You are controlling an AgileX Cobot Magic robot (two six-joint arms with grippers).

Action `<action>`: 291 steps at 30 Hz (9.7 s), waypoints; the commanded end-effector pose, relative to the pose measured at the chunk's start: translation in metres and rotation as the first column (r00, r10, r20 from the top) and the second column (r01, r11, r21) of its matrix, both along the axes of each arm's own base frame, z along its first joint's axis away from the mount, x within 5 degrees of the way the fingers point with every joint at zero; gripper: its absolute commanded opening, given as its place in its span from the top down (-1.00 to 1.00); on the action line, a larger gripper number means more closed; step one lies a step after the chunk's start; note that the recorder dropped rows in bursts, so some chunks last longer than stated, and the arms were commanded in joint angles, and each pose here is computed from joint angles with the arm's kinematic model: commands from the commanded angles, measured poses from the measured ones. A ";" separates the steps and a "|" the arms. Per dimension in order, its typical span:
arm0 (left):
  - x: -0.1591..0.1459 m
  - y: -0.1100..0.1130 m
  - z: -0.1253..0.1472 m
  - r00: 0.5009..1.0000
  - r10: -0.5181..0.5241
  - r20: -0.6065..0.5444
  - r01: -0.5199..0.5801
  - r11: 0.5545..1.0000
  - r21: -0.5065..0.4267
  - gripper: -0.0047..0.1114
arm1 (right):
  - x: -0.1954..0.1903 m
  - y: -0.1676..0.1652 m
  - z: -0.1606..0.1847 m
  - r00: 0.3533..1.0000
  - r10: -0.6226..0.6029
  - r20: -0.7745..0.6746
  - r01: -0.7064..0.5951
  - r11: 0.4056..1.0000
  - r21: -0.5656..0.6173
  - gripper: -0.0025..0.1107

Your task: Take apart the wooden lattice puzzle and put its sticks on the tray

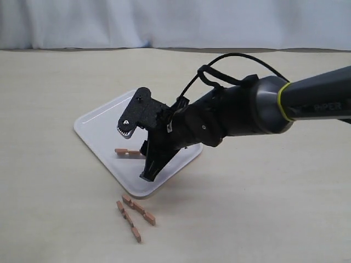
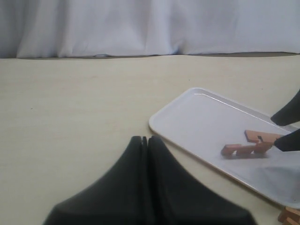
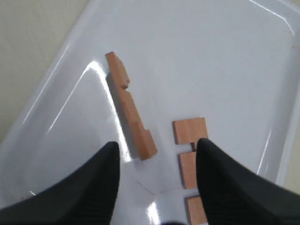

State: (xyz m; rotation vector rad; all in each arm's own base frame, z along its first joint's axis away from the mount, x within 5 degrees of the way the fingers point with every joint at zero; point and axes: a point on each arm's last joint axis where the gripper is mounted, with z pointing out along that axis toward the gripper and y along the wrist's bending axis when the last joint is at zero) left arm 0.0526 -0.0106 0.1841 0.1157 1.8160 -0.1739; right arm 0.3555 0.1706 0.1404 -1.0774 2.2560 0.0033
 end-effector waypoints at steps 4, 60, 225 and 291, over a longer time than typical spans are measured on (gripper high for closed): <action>0.000 0.000 0.000 1.000 -0.007 0.014 0.007 1.000 0.002 0.92 | -0.010 -0.006 0.048 0.999 -0.011 0.036 0.010 1.000 0.029 0.04; 0.000 0.000 0.000 1.000 -0.007 0.013 0.007 1.000 0.002 0.92 | -0.081 0.038 -0.015 0.940 -0.075 -0.332 0.074 0.997 -0.016 0.06; 0.000 0.000 0.000 1.000 -0.008 0.011 0.008 1.000 0.003 0.92 | -0.051 0.084 0.039 0.879 -0.013 -0.477 -0.113 0.965 -0.235 0.88; 0.000 0.000 0.000 1.000 -0.008 0.011 0.008 1.000 0.003 0.92 | -0.332 -0.176 0.167 0.236 -0.864 0.445 0.199 0.492 0.848 0.88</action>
